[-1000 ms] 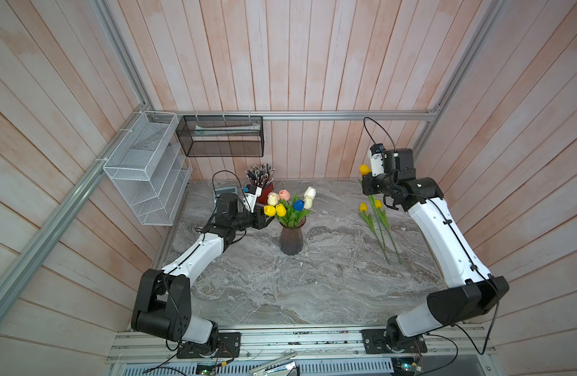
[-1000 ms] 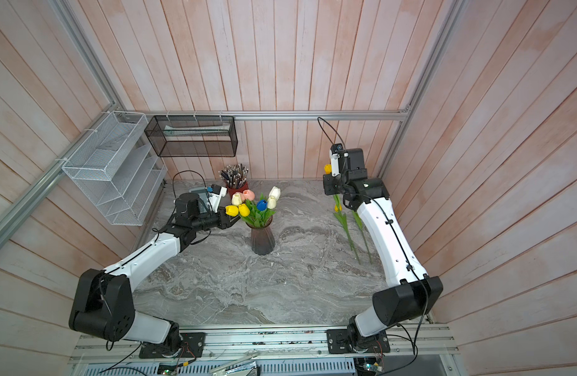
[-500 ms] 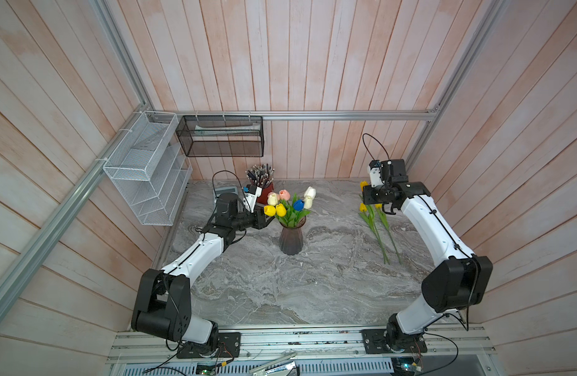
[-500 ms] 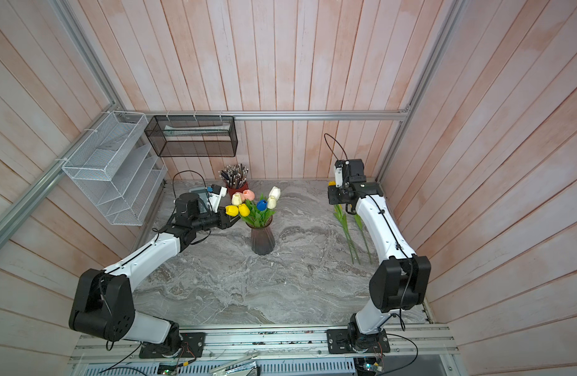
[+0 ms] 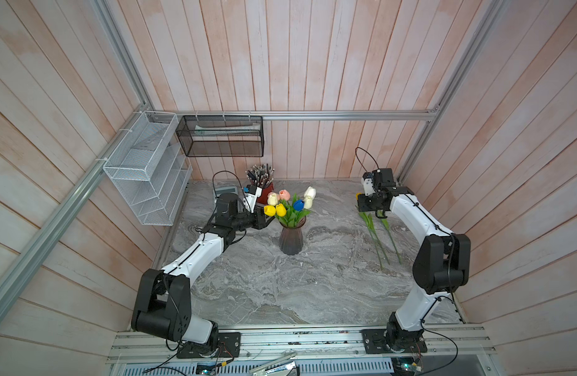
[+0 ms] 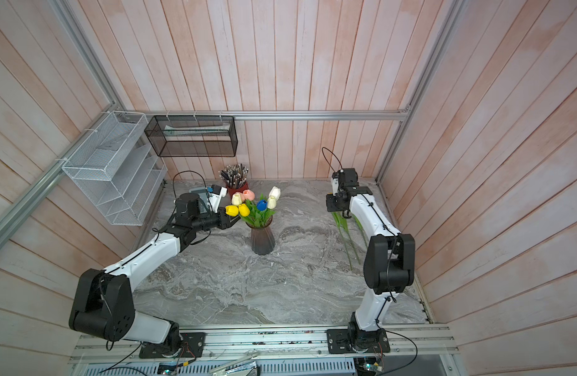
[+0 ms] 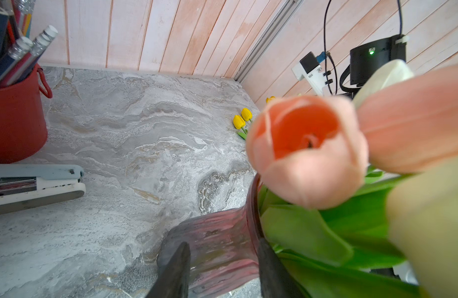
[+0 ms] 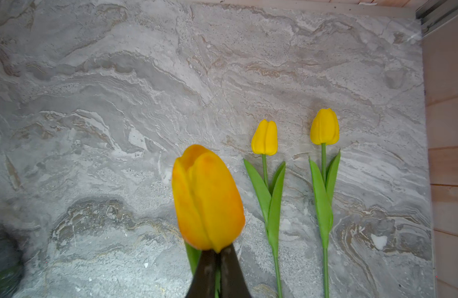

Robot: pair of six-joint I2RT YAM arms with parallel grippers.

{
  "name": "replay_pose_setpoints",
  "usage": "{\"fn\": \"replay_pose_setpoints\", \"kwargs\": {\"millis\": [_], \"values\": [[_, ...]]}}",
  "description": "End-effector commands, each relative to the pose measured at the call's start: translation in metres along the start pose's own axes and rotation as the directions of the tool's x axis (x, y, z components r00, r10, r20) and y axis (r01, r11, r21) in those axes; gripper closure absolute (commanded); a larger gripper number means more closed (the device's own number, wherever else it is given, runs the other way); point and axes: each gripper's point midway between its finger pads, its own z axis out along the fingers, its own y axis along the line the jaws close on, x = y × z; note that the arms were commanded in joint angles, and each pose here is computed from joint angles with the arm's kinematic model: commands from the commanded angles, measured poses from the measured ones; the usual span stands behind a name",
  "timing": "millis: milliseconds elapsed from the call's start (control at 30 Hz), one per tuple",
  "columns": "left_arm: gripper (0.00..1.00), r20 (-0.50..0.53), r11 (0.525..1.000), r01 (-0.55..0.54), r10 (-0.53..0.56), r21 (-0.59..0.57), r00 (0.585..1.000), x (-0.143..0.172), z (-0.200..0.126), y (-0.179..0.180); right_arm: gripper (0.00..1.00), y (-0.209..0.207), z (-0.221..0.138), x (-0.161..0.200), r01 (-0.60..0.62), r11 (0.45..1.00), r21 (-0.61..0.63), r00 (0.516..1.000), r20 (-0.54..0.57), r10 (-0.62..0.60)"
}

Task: Pick out yellow flowers from the vase
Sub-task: Place the flower at the center of the board.

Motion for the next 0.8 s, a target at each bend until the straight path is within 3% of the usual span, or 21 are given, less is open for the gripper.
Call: {"fn": "replay_pose_setpoints", "kwargs": {"millis": [0, 767], "values": [[0.56, 0.016, 1.000, -0.022, 0.022, -0.014, 1.000, -0.011, -0.001, 0.001, 1.00, -0.002, 0.018, 0.002, 0.005, 1.000, -0.013, 1.000, -0.003, -0.005], [0.56, 0.014, 1.000, -0.022, 0.022, -0.021, 1.000, -0.011, -0.002, 0.001, 1.00, -0.009, 0.089, 0.022, 0.003, 0.999, -0.050, 0.996, -0.089, -0.008]]}}
